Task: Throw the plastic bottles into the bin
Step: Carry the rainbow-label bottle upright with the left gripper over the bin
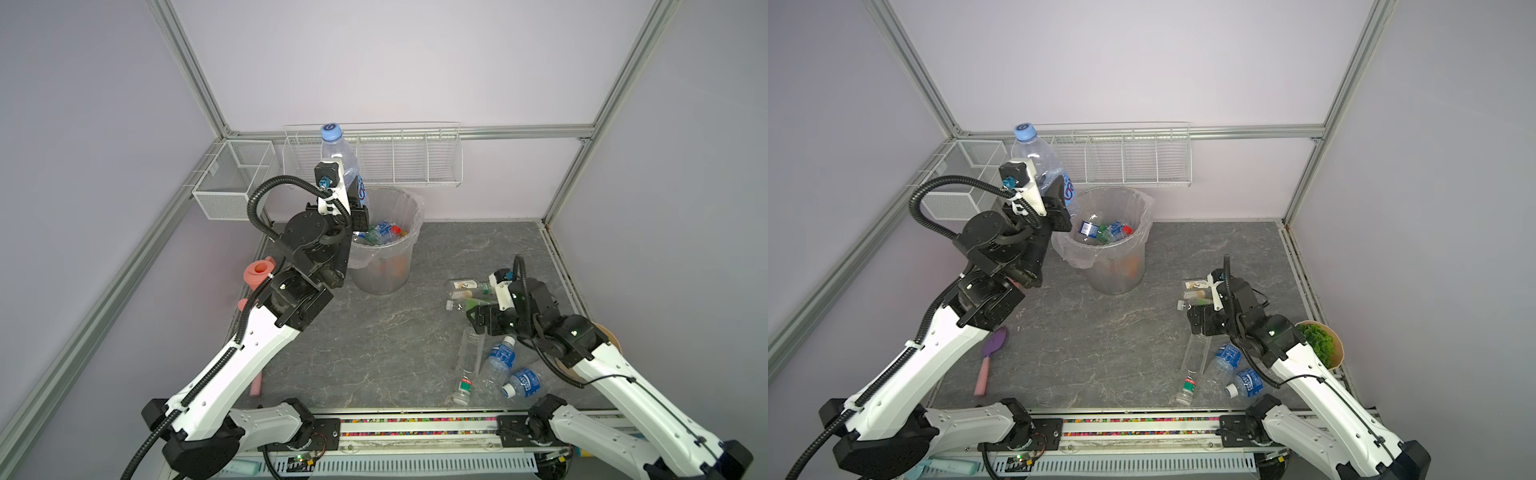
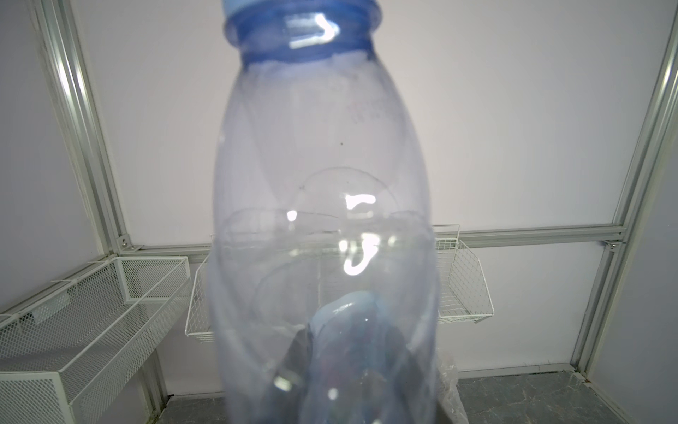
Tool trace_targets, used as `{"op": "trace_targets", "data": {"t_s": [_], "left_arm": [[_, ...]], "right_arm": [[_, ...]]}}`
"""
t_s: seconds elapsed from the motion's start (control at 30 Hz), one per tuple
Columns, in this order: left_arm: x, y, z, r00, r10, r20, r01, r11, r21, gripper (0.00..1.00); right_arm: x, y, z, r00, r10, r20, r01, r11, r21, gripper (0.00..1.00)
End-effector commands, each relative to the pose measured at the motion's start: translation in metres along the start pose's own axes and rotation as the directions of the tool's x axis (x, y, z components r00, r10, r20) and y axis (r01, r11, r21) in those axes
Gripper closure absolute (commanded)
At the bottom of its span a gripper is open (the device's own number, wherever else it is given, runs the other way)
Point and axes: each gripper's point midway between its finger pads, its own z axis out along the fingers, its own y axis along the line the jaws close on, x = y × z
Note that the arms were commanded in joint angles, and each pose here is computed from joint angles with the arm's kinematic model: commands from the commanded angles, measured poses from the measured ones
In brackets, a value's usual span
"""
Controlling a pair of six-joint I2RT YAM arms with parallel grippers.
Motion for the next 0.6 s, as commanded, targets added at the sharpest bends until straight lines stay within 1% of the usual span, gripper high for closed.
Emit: {"op": "trace_targets", "data": {"t_s": [0.0,0.13,0.23,0.27,0.33,0.37,0.4,0.43,0.47,0.5,0.53,0.57], "left_arm": [[0.007,-0.001,0.017,0.997,-0.075,-0.02,0.076,0.996,0.039,1.0],[0.044,0.006,0.048,0.99,-0.085,-0.11,0.089,0.996,0.031,1.0],[0.067,0.005,0.062,0.984,-0.057,-0.168,0.062,0.998,0.023,1.0],[0.075,0.003,0.065,0.981,-0.043,-0.188,0.049,0.998,0.028,0.98],[0.092,-0.003,0.071,0.971,-0.015,-0.239,0.028,0.998,0.05,0.91],[0.099,-0.005,0.074,0.964,-0.004,-0.266,0.019,0.998,0.055,0.9],[0.108,-0.007,0.077,0.954,0.007,-0.299,0.013,0.998,0.067,0.88],[0.12,-0.012,0.081,0.936,0.021,-0.35,0.014,0.995,0.097,0.84],[0.131,-0.015,0.086,0.915,0.031,-0.403,0.017,0.993,0.115,0.77],[0.139,-0.016,0.09,0.896,0.039,-0.443,0.012,0.993,0.114,0.64],[0.147,-0.016,0.093,0.873,0.057,-0.485,-0.001,0.993,0.115,0.35],[0.15,-0.015,0.096,0.852,0.069,-0.518,-0.015,0.994,0.108,0.09]], "right_arm": [[0.008,-0.004,0.0,1.0,0.021,-0.018,-0.021,1.0,0.006,0.07],[0.008,-0.004,-0.001,1.0,0.021,-0.016,-0.021,1.0,0.008,0.07],[0.009,-0.005,-0.002,1.0,0.021,-0.015,-0.021,1.0,0.009,0.07],[0.009,-0.005,-0.002,1.0,0.021,-0.015,-0.02,1.0,0.01,0.07],[0.008,-0.005,-0.003,1.0,0.021,-0.013,-0.021,1.0,0.011,0.07],[0.009,-0.005,-0.003,1.0,0.021,-0.013,-0.021,1.0,0.01,0.08],[0.008,-0.005,-0.003,1.0,0.022,-0.013,-0.021,1.0,0.009,0.08],[0.008,-0.004,-0.002,1.0,0.021,-0.015,-0.021,1.0,0.007,0.08],[0.009,-0.004,-0.002,1.0,0.023,-0.017,-0.023,1.0,0.005,0.07],[0.009,-0.004,-0.001,1.0,0.021,-0.02,-0.021,1.0,0.003,0.07],[0.01,-0.004,-0.001,1.0,0.021,-0.021,-0.021,1.0,0.003,0.07],[0.01,-0.004,-0.002,1.0,0.02,-0.023,-0.02,1.0,0.004,0.07]]}}
